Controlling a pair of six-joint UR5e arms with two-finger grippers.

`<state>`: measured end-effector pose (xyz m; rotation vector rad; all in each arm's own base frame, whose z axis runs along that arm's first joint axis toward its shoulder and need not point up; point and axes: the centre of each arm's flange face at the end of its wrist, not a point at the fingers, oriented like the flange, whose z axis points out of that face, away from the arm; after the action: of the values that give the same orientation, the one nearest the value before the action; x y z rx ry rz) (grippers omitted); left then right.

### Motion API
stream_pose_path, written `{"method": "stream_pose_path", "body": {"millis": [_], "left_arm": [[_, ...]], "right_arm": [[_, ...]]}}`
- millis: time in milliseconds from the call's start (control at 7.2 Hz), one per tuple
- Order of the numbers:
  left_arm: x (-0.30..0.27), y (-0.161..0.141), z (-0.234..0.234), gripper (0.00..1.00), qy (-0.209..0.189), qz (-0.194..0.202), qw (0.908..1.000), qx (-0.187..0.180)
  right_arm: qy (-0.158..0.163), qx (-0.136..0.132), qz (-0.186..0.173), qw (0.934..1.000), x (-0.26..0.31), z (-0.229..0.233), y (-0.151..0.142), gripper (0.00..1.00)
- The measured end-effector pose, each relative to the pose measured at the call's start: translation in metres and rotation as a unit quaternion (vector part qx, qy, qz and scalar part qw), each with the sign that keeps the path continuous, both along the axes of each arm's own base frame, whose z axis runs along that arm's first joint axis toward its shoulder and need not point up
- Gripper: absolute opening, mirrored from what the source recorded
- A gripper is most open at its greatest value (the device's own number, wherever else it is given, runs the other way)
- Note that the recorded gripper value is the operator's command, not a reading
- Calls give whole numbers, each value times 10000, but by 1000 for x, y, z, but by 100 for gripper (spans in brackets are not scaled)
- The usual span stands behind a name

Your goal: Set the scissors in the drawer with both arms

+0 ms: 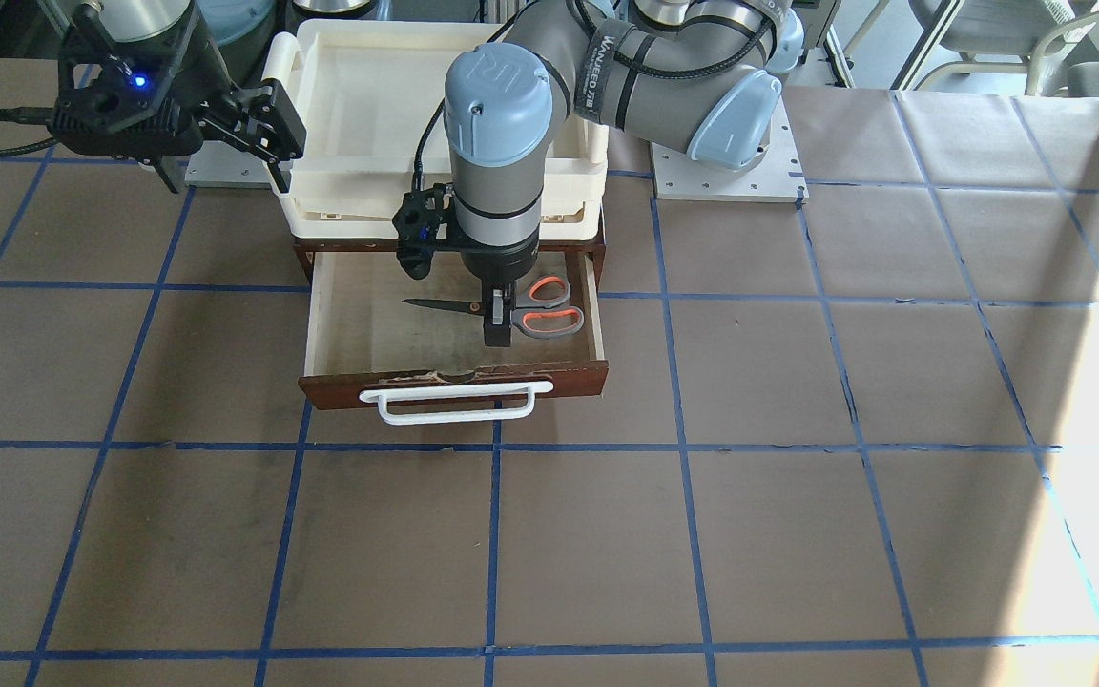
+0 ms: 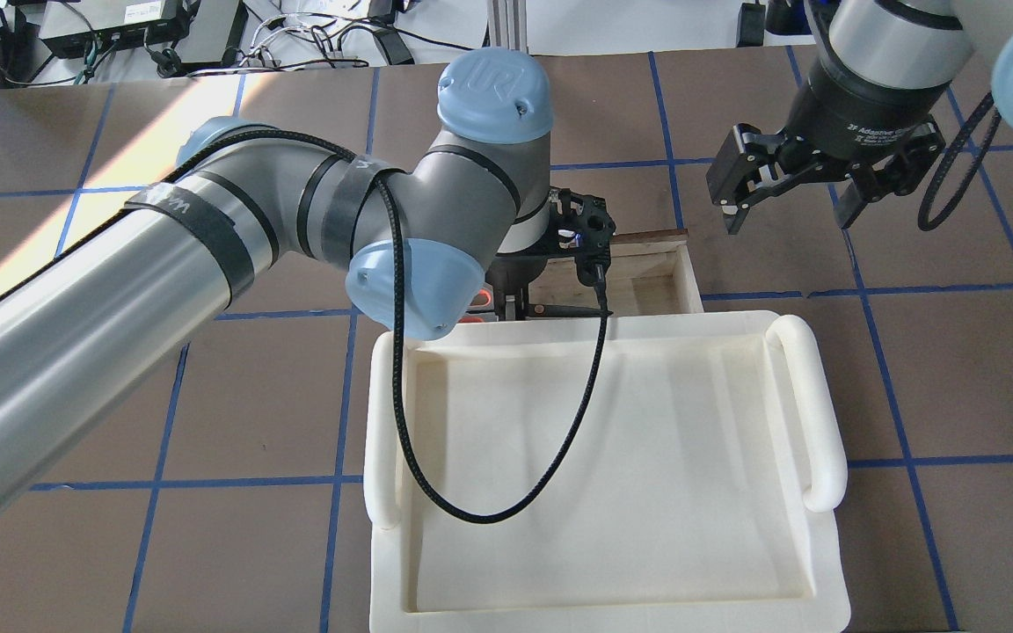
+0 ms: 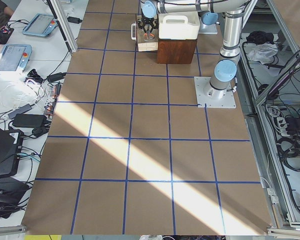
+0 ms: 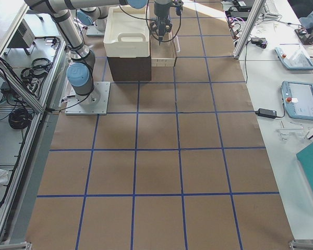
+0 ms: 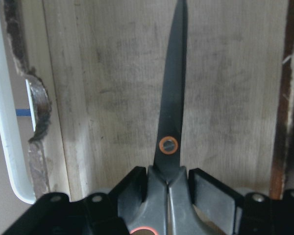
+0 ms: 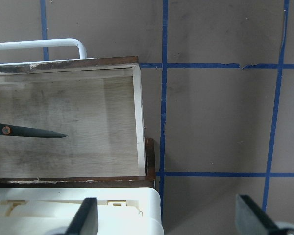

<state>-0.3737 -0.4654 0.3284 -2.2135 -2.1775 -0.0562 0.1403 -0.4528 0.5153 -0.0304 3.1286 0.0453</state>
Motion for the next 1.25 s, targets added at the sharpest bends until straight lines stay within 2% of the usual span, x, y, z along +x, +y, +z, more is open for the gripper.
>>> {"method": "stream_pose_path", "body": {"millis": [278,417,556,694,1111,1250], "left_arm": [[-1,1,-9,0,-18,-32,10000,38],[-1,0,-13,27,-31,-32,10000,56],[-2,0,-15,84,-43,-20,10000,71],[-2,0,-16,93,-44,-7,10000,68],[-3,-1,1,93,68,42,9999,-152],[-2,-2,12,93,112,198,9995,-239]], "right_arm": [[-6,2,9,10000,1,-1,0,100],[-7,3,13,10000,1,-1,0,100],[-5,5,18,10000,1,-1,-1,100],[-2,-1,20,10000,1,-1,-1,100],[2,-41,21,10000,1,-1,-2,100],[3,-41,19,10000,1,-1,-3,100]]}}
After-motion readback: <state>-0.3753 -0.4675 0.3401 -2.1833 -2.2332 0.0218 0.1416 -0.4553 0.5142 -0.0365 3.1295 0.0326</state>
